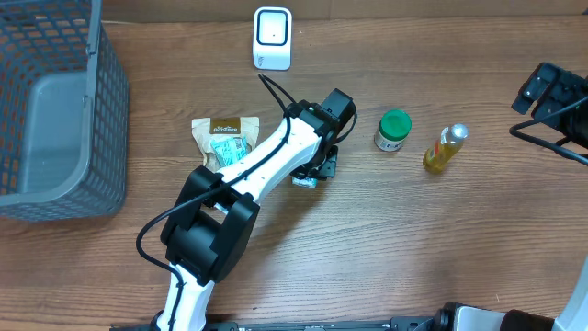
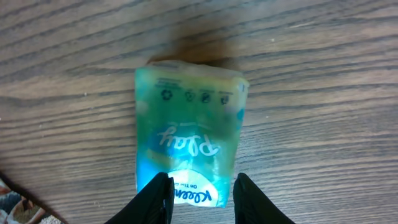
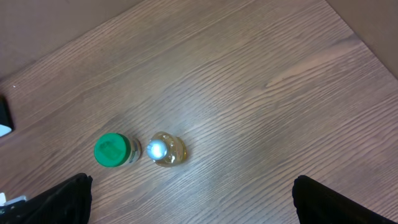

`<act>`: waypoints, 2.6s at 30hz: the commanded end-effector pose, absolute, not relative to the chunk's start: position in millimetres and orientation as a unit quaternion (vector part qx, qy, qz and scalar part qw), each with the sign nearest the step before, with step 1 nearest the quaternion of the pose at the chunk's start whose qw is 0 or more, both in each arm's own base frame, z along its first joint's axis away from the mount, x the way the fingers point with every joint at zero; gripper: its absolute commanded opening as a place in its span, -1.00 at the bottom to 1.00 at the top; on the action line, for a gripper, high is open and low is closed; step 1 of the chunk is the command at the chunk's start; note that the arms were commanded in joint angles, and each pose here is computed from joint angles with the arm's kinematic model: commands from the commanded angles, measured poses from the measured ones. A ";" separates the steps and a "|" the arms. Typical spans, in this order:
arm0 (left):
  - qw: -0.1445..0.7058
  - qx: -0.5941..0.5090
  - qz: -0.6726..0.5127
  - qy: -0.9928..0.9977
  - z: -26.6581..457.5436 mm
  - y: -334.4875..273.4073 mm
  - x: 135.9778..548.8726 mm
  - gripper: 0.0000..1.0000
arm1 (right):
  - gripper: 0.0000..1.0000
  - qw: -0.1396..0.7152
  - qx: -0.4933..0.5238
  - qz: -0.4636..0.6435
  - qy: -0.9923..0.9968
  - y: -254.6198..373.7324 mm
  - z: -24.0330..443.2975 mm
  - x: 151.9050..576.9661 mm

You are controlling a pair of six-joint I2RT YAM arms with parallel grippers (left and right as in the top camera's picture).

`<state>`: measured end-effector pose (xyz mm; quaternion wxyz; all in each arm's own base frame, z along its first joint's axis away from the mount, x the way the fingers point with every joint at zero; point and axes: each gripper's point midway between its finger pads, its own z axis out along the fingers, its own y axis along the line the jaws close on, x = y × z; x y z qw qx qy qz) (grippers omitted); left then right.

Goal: Scan the item barcode

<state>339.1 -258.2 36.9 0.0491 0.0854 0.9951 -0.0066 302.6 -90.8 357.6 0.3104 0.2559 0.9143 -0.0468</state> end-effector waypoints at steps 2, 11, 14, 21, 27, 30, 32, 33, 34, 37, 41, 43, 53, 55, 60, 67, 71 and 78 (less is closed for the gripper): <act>0.072 0.118 0.003 0.990 42.9 -261.5 341.9 -0.36 | 1.00 0.313 0.255 -0.049 0.914 -92.0 358.8 302.7; 0.089 0.120 -0.004 0.989 44.2 -267.3 348.5 -0.38 | 1.00 0.313 0.255 -0.049 0.914 -92.0 358.8 302.8; 0.090 0.120 -0.003 0.989 44.2 -266.9 349.1 -0.38 | 1.00 0.313 0.255 -0.049 0.914 -92.0 358.8 302.7; 0.095 0.120 0.004 0.988 44.5 -265.5 350.6 -0.42 | 1.00 0.313 0.255 -0.049 0.914 -92.0 358.8 302.7; 0.099 0.120 0.005 0.988 44.6 -266.3 352.0 -0.47 | 1.00 0.313 0.255 -0.049 0.914 -92.0 358.8 302.7; 0.100 0.123 0.004 0.987 44.1 -268.6 351.3 -0.46 | 1.00 0.313 0.255 -0.049 0.914 -92.0 358.8 302.7; 0.099 0.125 0.004 0.987 42.0 -270.8 350.3 -0.44 | 1.00 0.313 0.255 -0.049 0.914 -92.0 358.8 302.7; 0.098 0.126 0.005 0.987 40.0 -271.5 349.6 -0.43 | 1.00 0.313 0.255 -0.049 0.914 -92.0 358.8 302.7; 0.097 0.128 0.006 0.987 38.8 -272.3 349.0 -0.42 | 1.00 0.313 0.255 -0.049 0.914 -92.0 358.8 302.7; 0.091 0.131 0.010 0.987 32.0 -273.2 346.7 -0.39 | 1.00 0.313 0.255 -0.049 0.914 -92.0 358.8 302.7; 0.090 0.131 0.029 0.987 24.8 -267.9 348.1 -0.39 | 1.00 0.313 0.255 -0.049 0.914 -92.0 358.8 302.7; 0.090 0.131 0.037 0.987 21.5 -265.5 349.1 -0.38 | 1.00 0.313 0.255 -0.049 0.914 -92.0 358.8 302.7; 0.076 0.133 0.048 0.987 8.0 -263.1 346.0 -0.37 | 1.00 0.313 0.255 -0.049 0.914 -92.0 358.8 302.8; 0.074 0.133 0.049 0.987 5.4 -263.0 345.8 -0.37 | 1.00 0.313 0.255 -0.049 0.914 -92.0 358.8 302.7; 0.066 0.130 0.050 0.988 -3.4 -263.2 344.0 -0.37 | 1.00 0.313 0.255 -0.049 0.914 -92.0 358.8 302.7; 0.044 0.131 0.062 0.988 -21.8 -259.6 338.2 -0.37 | 1.00 0.313 0.255 -0.049 0.914 -92.0 358.8 302.7; 0.030 0.132 0.058 0.989 -23.1 -259.6 332.2 -0.78 | 1.00 0.313 0.255 -0.049 0.914 -92.0 358.8 302.7; 0.014 0.130 0.010 0.991 -10.5 -267.9 331.5 -0.91 | 1.00 0.313 0.255 -0.049 0.914 -92.0 358.8 302.7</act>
